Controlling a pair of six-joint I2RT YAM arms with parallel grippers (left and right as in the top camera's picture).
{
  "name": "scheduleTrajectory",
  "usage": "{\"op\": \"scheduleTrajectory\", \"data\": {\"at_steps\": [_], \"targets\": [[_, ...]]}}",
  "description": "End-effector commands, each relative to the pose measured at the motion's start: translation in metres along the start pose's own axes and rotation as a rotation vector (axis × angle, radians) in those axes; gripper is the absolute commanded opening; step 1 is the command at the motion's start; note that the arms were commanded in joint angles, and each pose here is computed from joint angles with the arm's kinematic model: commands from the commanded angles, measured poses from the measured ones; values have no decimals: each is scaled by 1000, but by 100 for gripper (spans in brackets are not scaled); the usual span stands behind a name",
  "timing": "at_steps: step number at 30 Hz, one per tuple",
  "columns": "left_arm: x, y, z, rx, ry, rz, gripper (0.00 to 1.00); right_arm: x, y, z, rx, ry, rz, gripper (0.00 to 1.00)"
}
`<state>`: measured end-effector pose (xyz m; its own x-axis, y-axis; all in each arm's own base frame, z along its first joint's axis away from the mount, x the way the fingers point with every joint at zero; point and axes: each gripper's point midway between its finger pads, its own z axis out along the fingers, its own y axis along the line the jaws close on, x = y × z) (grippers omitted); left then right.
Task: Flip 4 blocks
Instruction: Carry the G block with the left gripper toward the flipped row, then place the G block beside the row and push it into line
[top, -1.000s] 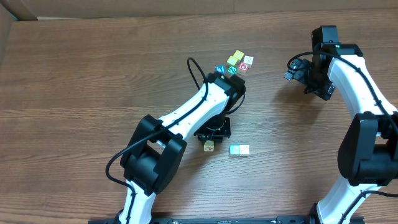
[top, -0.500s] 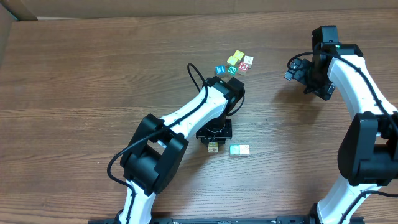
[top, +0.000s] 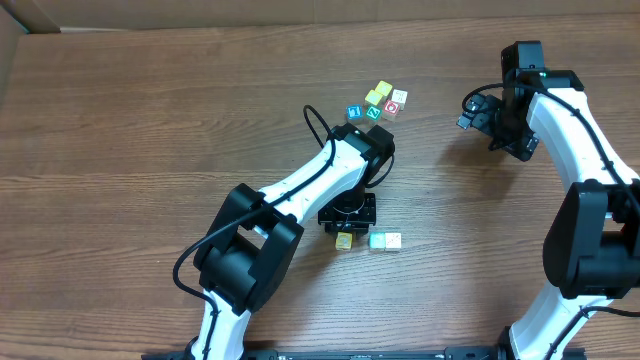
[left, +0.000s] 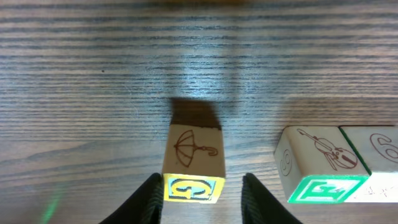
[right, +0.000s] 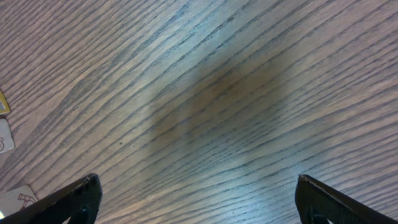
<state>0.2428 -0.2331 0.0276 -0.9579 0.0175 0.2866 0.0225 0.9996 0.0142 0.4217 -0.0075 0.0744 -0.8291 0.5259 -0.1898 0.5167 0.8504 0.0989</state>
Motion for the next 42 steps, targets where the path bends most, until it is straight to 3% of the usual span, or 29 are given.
{"op": "scheduleTrajectory", "data": {"at_steps": [1, 8, 9, 10, 14, 21, 27, 42], "targets": [[-4, 4, -16, 22, -17, 15, 31, -3, 1, -2, -3, -9, 8, 100], [-24, 38, -73, 101, -124, -62, 30, -3, 1, -2, -3, -9, 8, 100], [-23, 45, -79, 103, -132, -71, 26, -3, 1, -2, -3, -9, 8, 100], [-22, 50, -83, 99, -136, -77, 5, -3, 1, -2, -3, -9, 8, 100], [-15, 73, -79, 13, -133, -98, 4, -3, 1, -2, -3, -9, 8, 100], [-5, 81, -15, -41, -84, -128, 4, -3, 1, -2, -3, -9, 8, 100], [-10, 66, 20, 70, -98, -118, 4, -3, 1, -2, -3, -9, 8, 100], [2, 26, 20, 238, -36, -52, 4, -3, 1, -2, -3, -9, 8, 100]]}}
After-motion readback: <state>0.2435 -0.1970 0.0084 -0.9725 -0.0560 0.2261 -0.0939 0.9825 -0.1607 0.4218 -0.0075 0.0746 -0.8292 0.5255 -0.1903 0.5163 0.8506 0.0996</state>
